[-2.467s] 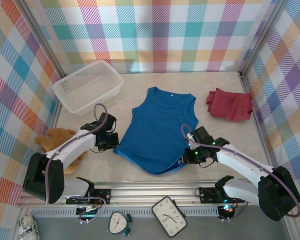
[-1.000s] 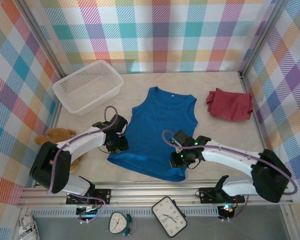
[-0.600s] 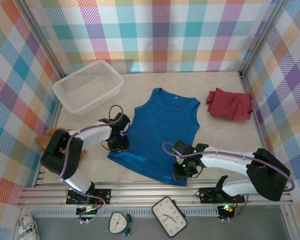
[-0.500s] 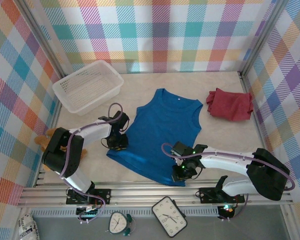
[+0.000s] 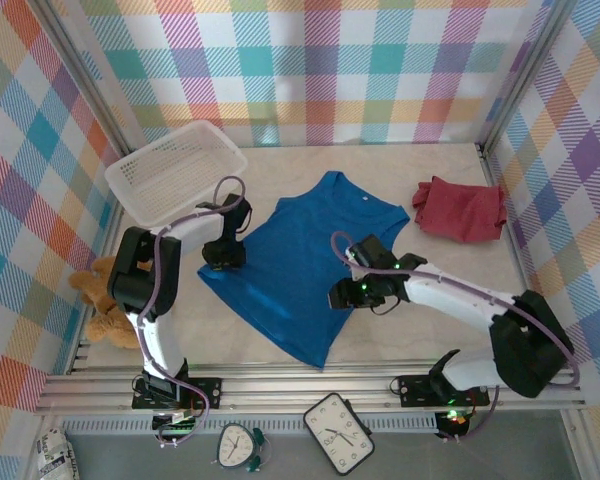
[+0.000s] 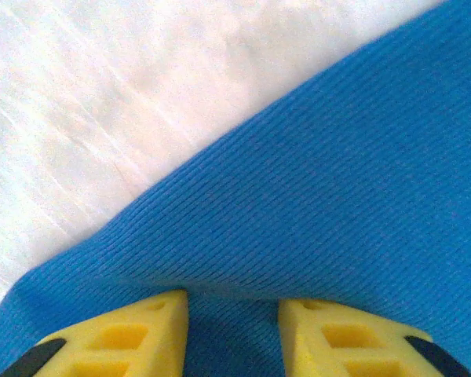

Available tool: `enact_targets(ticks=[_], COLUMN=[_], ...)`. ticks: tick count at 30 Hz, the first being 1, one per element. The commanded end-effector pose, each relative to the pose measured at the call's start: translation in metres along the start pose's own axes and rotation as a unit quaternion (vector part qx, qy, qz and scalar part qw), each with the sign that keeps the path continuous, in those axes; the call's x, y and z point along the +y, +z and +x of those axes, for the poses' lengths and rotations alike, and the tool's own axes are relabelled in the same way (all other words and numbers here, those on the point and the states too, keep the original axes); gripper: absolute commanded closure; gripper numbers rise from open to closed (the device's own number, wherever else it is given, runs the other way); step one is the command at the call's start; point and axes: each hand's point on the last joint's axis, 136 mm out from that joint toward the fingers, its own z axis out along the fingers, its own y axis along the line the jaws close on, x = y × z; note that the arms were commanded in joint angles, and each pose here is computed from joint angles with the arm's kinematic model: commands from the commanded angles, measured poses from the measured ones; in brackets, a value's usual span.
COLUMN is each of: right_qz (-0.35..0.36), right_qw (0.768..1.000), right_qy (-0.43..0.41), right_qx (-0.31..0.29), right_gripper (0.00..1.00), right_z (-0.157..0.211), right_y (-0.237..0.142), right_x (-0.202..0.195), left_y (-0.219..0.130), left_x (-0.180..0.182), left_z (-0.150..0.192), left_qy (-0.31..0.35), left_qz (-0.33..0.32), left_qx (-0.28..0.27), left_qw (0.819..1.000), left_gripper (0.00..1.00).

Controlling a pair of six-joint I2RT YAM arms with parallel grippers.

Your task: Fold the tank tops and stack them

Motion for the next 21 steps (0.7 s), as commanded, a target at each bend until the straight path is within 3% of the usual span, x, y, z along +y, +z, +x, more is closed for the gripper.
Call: enact_targets(ticks=[1,3,6,13,17,21], right_qz=[-0.007,0.002,0.01,-0.011,0.001,0.004], right_qw=[0.998,0.998,0.996,0.997,0.999,0.999], right_qy=[-0.029,-0.018,0.003,0.029,0.037,0.044], right_qx=[-0.05,-0.063,-0.083,-0.064,-0.04,-0.021], right_gripper=[0.44,0.44,0.44,0.49,0.52,0.54], right_z=[-0.041,-0.059,-0.083,-0.107,-0.103,-0.089], right_y=[0.006,0.01,0.011,0.029,0.041,0.046], right_x=[-0.002,-0.013,-0.027,-0.046,-0.059,-0.065], left_y=[-0.002,-0.009,-0.023,-0.046,-0.031,-0.011], left_x=[0.023,0.021,0.0,-0.048,-0.047,-0.029], left_z=[-0.023,-0.032,-0.026,0.045,0.081,0.096], left_qy=[0.024,0.029,0.027,0.023,-0.001,-0.007], left_qz=[-0.054,-0.053,0.006,0.129,0.139,0.102], left_qx=[-0.014,-0.016,-0.005,0.043,0.069,0.078], left_qw=[0.998,0.998,1.0,0.991,0.988,0.992], left_gripper=[0.62,0.57,0.53,0.49,0.51,0.54])
